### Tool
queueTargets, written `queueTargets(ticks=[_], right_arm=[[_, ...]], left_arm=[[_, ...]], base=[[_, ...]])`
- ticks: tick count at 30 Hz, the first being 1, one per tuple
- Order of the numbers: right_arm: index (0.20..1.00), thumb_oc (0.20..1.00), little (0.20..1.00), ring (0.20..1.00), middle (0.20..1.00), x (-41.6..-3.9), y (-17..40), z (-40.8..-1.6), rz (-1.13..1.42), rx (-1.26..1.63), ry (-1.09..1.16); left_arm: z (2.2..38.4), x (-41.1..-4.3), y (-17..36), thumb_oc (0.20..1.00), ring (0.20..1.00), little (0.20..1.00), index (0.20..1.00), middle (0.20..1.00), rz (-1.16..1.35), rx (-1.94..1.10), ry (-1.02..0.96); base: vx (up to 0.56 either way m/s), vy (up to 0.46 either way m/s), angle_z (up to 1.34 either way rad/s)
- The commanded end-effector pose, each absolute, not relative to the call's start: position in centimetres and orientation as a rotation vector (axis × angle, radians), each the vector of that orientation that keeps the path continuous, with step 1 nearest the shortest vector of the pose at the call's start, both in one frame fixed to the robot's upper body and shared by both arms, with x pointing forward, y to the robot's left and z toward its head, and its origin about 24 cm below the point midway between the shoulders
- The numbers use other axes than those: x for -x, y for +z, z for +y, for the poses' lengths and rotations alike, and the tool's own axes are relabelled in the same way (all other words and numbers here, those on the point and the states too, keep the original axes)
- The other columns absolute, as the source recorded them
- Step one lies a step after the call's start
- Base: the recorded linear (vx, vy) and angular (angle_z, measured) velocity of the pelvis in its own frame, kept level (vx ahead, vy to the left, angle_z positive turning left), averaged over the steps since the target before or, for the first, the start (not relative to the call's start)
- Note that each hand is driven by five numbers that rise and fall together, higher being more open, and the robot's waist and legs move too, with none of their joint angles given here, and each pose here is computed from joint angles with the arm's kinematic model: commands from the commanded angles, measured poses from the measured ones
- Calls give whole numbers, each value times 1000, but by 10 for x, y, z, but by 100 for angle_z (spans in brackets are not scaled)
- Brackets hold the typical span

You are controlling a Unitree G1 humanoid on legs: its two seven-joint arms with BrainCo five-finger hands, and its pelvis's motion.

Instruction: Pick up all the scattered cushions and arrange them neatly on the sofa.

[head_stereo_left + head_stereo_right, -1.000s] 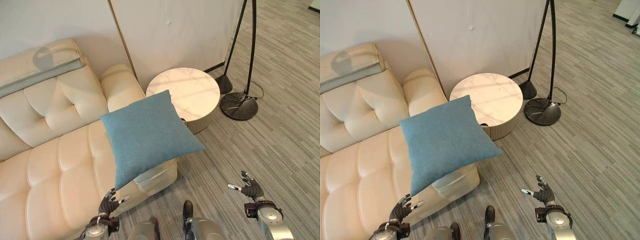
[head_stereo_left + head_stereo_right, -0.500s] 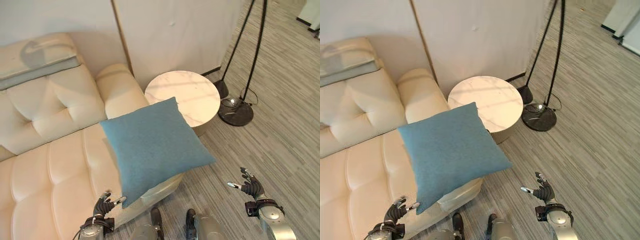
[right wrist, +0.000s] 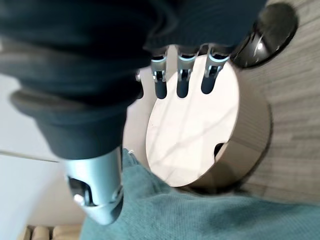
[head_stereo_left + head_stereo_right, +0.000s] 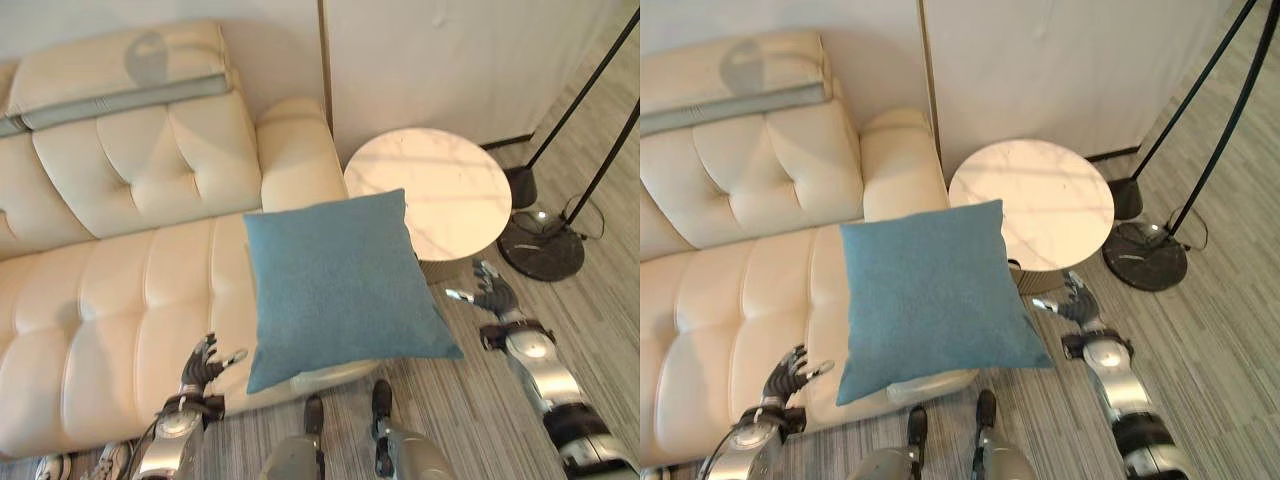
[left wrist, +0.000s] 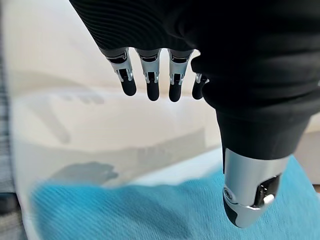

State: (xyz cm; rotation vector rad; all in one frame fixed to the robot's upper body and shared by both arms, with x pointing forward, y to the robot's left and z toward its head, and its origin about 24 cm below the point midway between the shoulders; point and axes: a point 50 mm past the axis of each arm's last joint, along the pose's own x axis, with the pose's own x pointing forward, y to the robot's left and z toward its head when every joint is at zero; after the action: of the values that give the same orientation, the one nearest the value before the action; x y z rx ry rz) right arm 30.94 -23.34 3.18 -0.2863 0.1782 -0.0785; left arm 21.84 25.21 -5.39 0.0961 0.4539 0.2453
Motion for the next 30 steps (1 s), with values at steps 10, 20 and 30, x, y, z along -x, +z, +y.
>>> queueTargets(ticks=[10,20,30], right_arm=[[200,200,200,200,200,-360,72,-88,34,249,258],[200,200,200,200,200,-306,95,-107,-219,204,341],[200,200,200,200,200,-239,113,-148,-374,77,306]], left_arm=[[175,-345,41,200,200,200,200,200,95,-78,128],[171,-294,48,200,200,200,200,200,-47,91,56],[202,-238,62,200,200,200,200,200,-131,59,42]], base=[[-59,-10,1],[39,41,-3],[16,74,-12]])
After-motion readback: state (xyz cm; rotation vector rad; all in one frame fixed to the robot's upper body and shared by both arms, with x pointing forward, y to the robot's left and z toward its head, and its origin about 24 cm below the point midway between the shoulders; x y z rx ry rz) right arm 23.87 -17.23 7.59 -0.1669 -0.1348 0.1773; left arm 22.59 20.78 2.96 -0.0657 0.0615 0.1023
